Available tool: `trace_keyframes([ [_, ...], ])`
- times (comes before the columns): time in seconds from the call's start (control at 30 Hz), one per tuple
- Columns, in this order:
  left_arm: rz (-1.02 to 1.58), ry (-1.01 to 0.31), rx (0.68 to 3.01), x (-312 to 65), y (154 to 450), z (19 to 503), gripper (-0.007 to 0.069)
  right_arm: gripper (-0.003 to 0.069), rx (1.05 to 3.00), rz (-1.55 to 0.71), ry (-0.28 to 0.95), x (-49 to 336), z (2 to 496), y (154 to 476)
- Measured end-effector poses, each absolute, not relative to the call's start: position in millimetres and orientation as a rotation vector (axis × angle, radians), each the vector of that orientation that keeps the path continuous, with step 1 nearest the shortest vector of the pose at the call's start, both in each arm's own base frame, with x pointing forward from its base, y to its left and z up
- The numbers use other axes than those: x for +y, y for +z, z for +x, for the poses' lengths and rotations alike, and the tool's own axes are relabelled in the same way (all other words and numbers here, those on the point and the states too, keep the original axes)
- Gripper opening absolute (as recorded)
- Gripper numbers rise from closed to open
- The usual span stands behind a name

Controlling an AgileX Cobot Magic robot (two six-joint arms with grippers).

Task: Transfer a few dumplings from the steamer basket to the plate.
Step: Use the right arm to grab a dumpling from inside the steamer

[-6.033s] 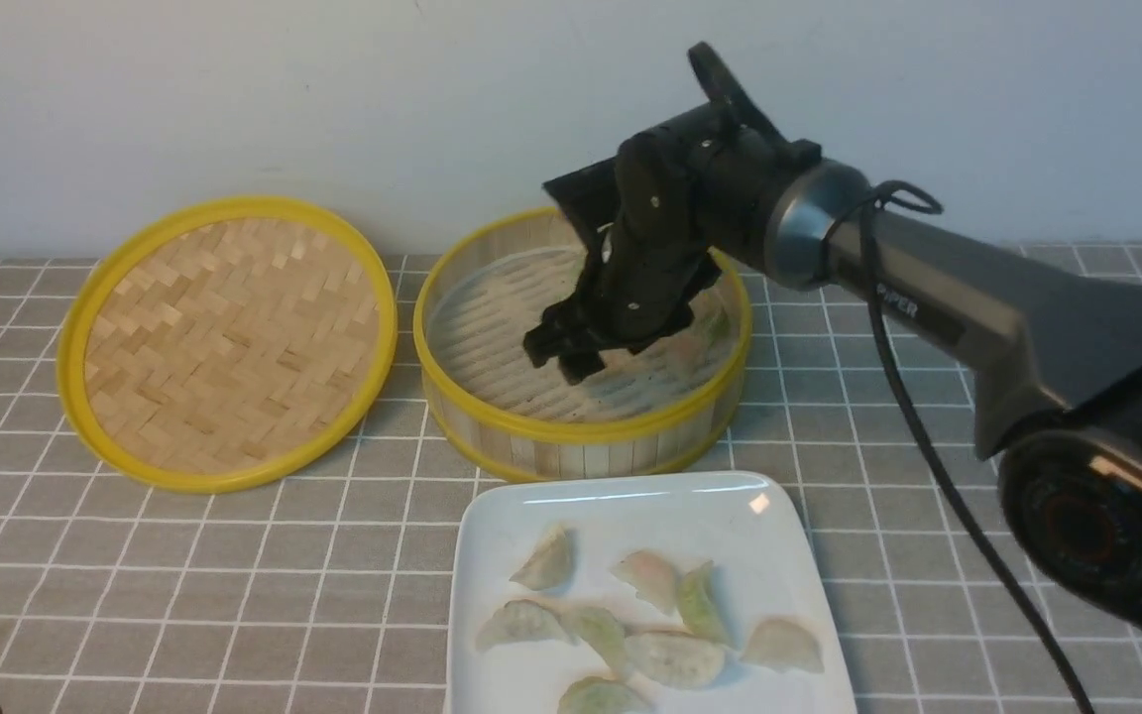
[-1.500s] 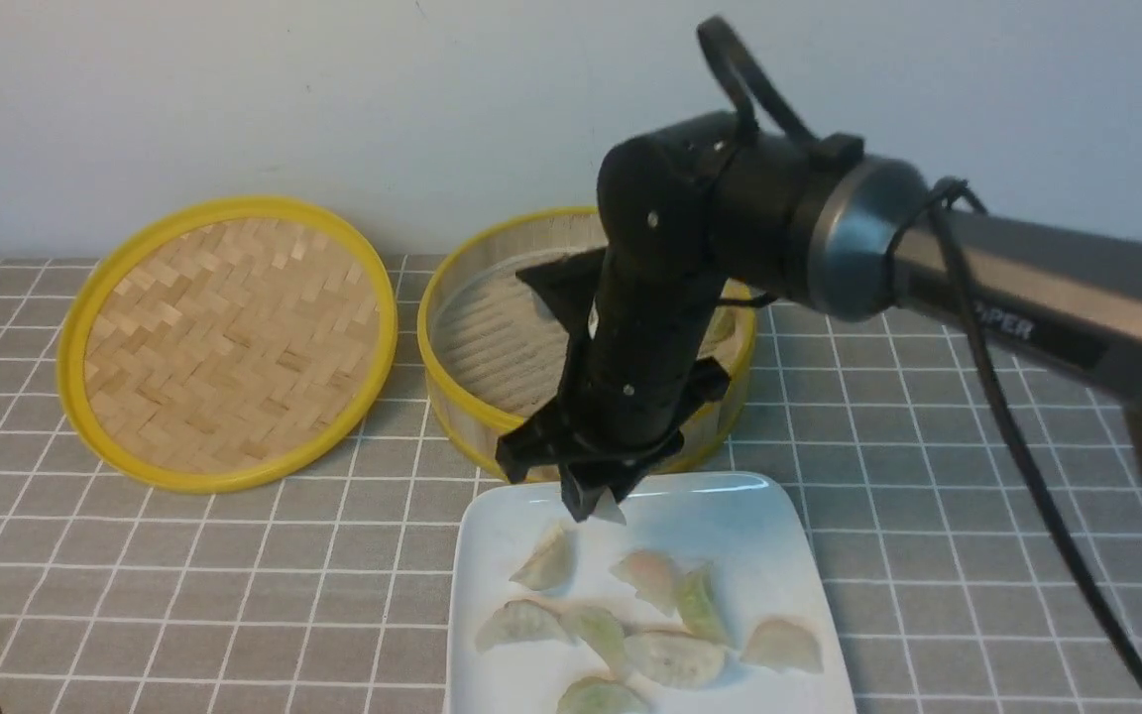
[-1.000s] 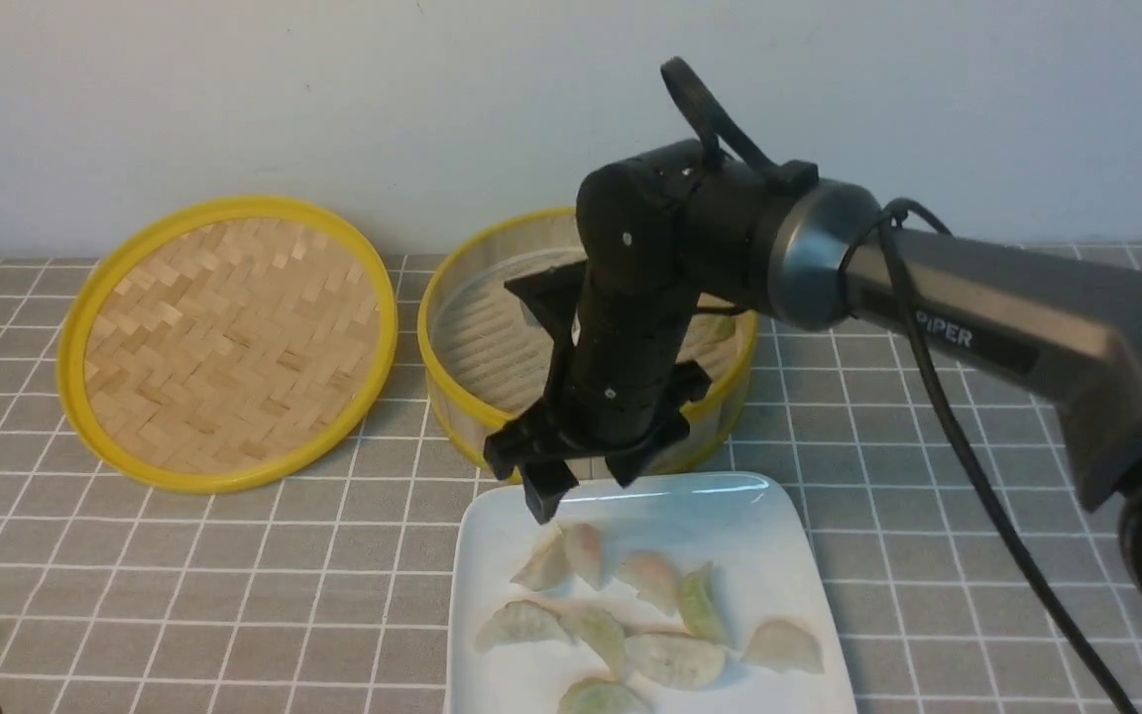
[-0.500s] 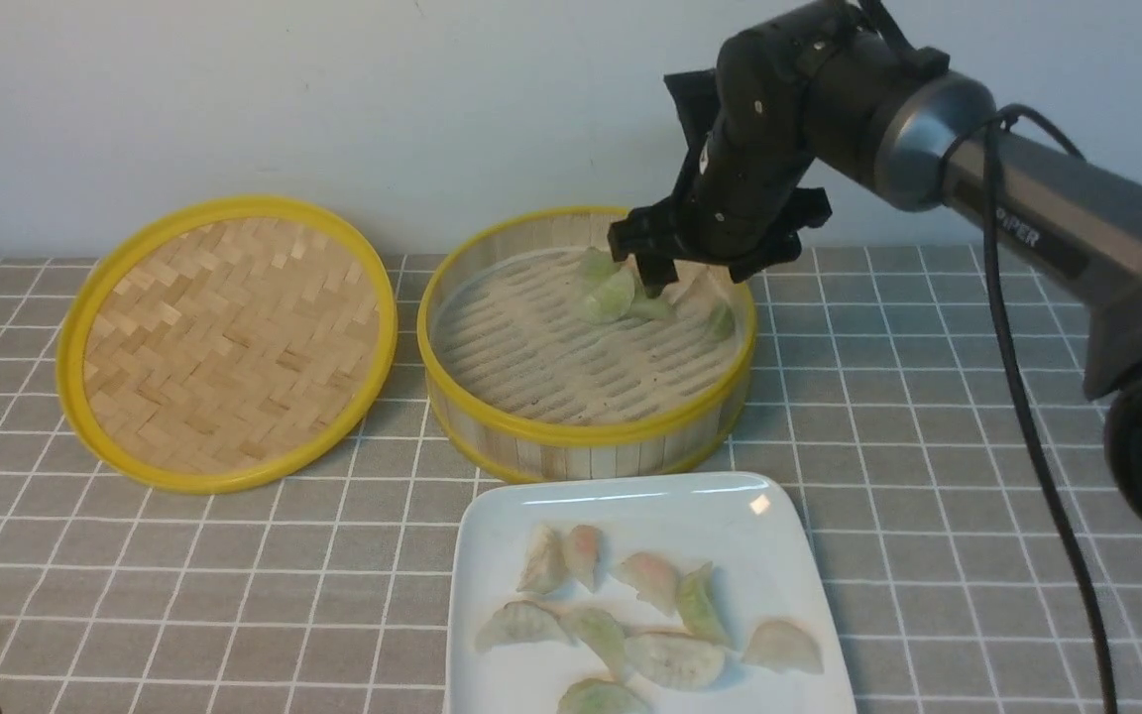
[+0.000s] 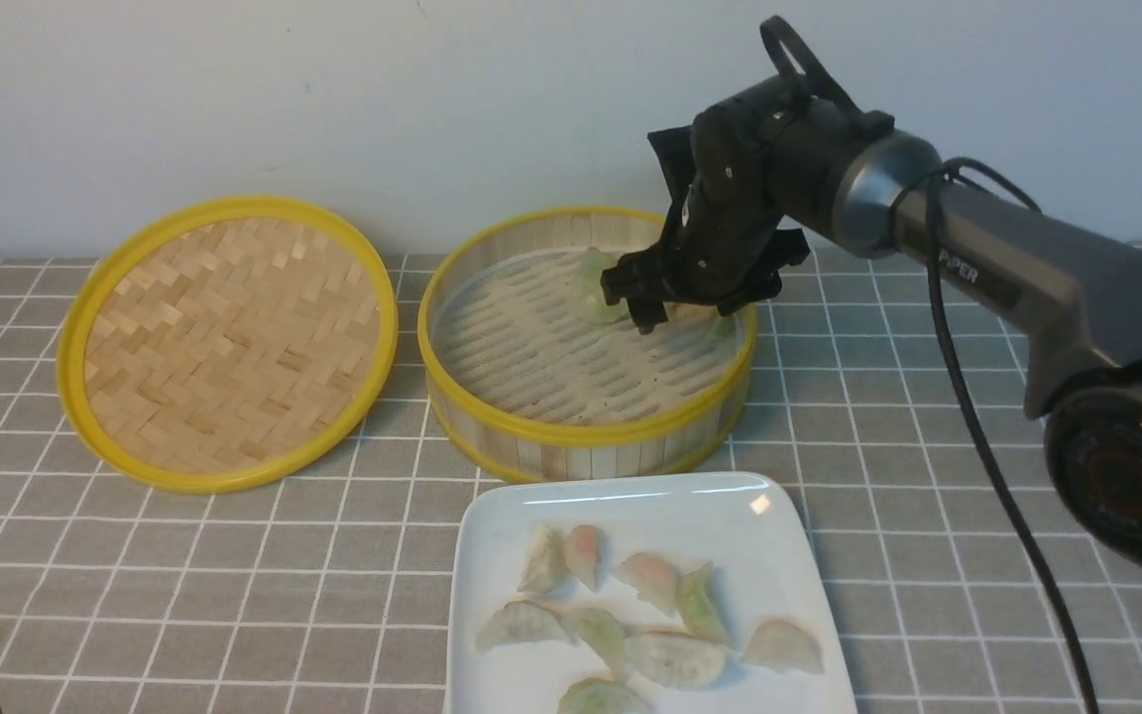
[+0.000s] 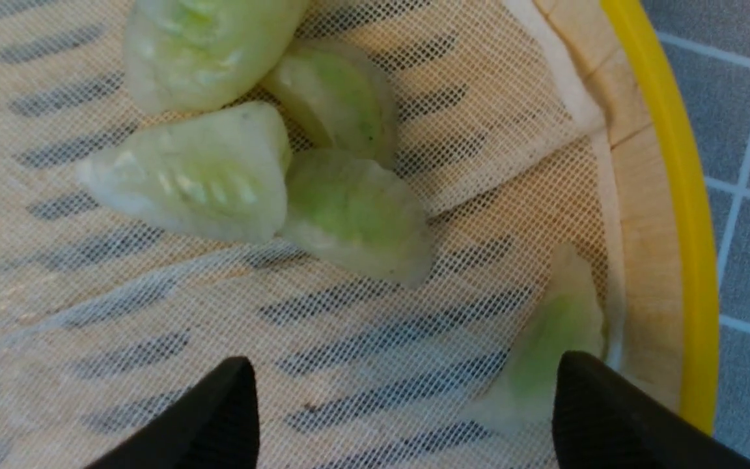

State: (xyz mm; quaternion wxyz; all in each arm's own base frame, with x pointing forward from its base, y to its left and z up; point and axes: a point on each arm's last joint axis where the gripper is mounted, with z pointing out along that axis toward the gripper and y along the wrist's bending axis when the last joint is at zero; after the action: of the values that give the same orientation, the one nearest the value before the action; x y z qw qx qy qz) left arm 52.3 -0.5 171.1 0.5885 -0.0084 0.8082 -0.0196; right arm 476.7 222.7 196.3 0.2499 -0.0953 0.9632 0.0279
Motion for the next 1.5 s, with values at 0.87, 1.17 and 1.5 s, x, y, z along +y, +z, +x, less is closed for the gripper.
trace_keyframes([
  [0.87,-0.019,-0.046,1.882,-0.5,171.1,52.3,-0.0005,0.0549,2.494,-0.617,-0.063,275.3,455.9,188.5],
  [1.17,-0.019,-0.046,1.882,-0.5,171.1,52.3,-0.0005,0.0549,2.475,-0.448,-0.145,249.6,469.2,200.2],
  [1.5,-0.019,-0.046,1.882,-0.5,171.1,52.3,-0.0005,0.0549,2.588,-0.324,-0.023,229.4,480.5,178.8],
])
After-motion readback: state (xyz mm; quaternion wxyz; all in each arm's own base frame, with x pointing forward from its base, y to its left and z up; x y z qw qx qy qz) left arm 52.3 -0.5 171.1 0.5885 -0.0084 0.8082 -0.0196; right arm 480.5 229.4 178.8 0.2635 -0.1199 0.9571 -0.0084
